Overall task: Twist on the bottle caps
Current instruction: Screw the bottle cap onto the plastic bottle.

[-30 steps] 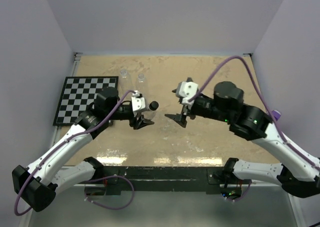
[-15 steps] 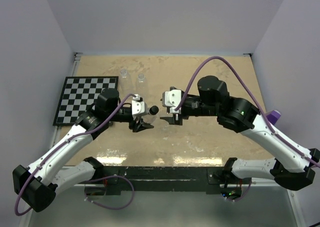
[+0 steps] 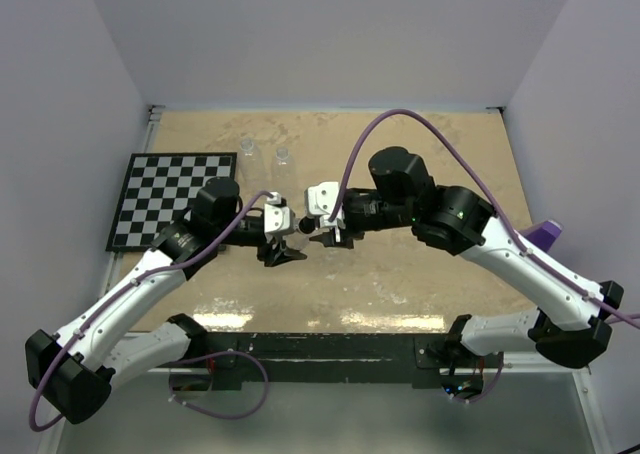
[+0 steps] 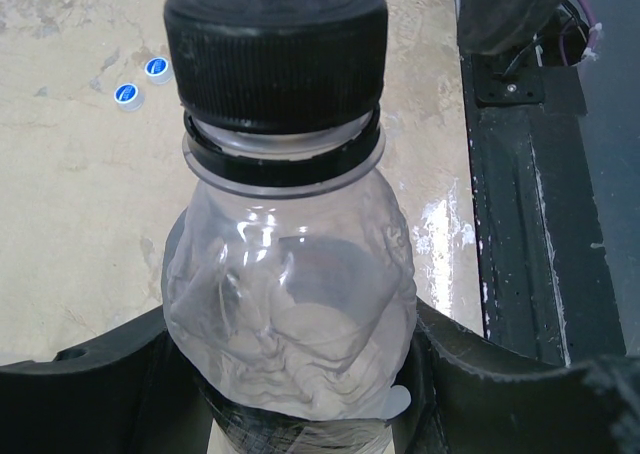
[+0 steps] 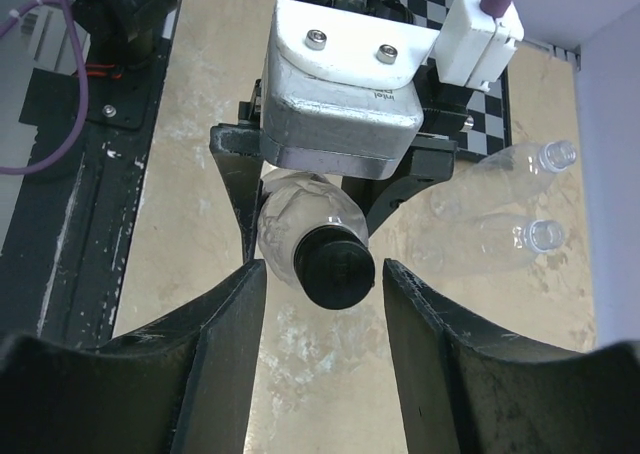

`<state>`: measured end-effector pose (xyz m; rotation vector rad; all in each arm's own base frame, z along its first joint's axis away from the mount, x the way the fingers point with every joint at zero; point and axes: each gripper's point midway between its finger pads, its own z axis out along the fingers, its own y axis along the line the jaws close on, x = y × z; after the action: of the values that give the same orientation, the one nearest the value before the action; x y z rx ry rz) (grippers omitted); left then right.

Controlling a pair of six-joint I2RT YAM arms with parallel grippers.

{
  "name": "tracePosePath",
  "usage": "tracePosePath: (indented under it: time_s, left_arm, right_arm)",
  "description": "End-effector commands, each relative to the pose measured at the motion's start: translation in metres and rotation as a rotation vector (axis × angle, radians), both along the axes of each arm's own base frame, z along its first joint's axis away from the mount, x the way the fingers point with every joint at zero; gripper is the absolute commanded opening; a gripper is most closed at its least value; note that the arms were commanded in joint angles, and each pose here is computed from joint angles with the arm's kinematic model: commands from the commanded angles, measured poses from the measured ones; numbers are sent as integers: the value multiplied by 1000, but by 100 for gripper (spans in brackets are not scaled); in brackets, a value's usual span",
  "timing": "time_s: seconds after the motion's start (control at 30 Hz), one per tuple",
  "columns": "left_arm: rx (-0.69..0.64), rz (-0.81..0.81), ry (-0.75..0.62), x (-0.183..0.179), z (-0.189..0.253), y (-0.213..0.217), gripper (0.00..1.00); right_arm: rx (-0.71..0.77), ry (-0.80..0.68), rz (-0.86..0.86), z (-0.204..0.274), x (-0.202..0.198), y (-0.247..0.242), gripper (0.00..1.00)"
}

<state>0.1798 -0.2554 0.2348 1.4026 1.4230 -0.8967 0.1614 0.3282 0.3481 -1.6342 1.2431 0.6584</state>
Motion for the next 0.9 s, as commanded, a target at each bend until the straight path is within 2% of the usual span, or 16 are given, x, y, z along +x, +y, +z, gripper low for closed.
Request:
tracePosePath:
  time_s: [0.0,0.7,0.87]
  left_arm:
    - [-24,-53,-56,-7,11,-3,0]
    - [-23,-77,-76,-12,16,-5,0]
    - [-24,-71,-83,-12,17,-4,0]
  right_arm:
    - [30,-14,46,18,-10,2,53]
    - [-2,4,41,8,-9,5,51]
    - [-3,6,26,8,-7,5,36]
